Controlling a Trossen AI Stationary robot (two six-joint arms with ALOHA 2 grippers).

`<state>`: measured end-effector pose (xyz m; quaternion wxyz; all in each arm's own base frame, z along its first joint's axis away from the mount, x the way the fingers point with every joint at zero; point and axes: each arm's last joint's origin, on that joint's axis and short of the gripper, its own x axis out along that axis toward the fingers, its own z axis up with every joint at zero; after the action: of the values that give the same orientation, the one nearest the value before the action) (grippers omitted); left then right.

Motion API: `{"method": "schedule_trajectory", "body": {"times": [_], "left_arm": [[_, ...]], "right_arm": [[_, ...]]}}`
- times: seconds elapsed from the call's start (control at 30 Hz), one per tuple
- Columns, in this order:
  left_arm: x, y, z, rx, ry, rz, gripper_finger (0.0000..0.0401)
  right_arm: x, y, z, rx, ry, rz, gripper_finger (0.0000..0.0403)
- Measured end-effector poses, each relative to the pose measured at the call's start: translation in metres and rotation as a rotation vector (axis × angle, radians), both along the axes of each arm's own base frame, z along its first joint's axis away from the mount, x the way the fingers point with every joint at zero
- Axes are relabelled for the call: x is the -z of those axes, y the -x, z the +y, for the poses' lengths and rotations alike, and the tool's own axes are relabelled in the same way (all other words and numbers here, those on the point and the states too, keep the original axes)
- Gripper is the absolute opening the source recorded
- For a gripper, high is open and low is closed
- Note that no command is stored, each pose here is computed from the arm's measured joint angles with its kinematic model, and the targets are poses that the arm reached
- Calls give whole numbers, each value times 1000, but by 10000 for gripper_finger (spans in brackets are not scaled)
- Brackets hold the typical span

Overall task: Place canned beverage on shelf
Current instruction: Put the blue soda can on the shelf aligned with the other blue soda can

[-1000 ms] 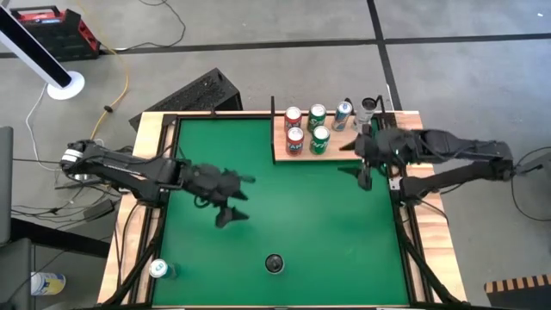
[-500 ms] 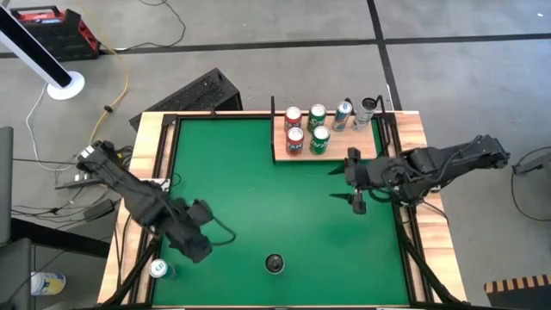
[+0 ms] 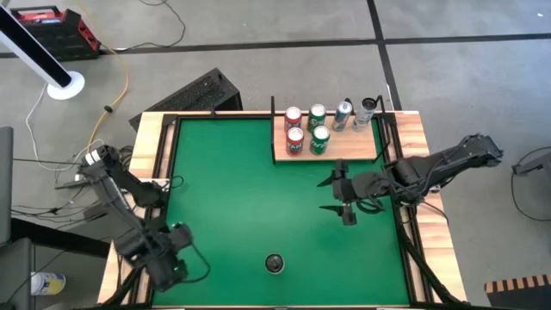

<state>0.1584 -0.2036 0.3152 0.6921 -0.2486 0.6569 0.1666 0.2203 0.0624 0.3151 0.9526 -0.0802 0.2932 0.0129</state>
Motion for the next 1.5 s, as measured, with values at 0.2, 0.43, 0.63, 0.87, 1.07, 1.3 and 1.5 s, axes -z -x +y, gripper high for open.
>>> {"method": "schedule_trajectory", "body": {"times": [0.2, 0.43, 0.63, 0.87, 1.07, 1.3, 1.5], "left_arm": [[6, 21, -15, 126, -47, 43, 329], [14, 27, -27, 281, -35, 101, 329], [22, 22, -37, 329, -30, 92, 329], [23, 22, -40, 328, -11, 83, 329], [32, 24, -40, 312, 7, 132, 329], [47, 24, -41, 320, 19, 133, 329], [48, 24, -41, 316, 29, 164, 329]], "right_arm": [[5, -11, 4, -2, -2, -8, 322], [6, -13, 5, 24, -34, -7, 322], [6, -12, 5, 34, -41, -7, 322], [6, -12, 5, 35, -40, -7, 322], [6, -12, 6, 29, -39, -6, 322], [7, -10, 12, 3, -37, -4, 322], [7, -10, 12, 3, -36, 0, 322]]}}
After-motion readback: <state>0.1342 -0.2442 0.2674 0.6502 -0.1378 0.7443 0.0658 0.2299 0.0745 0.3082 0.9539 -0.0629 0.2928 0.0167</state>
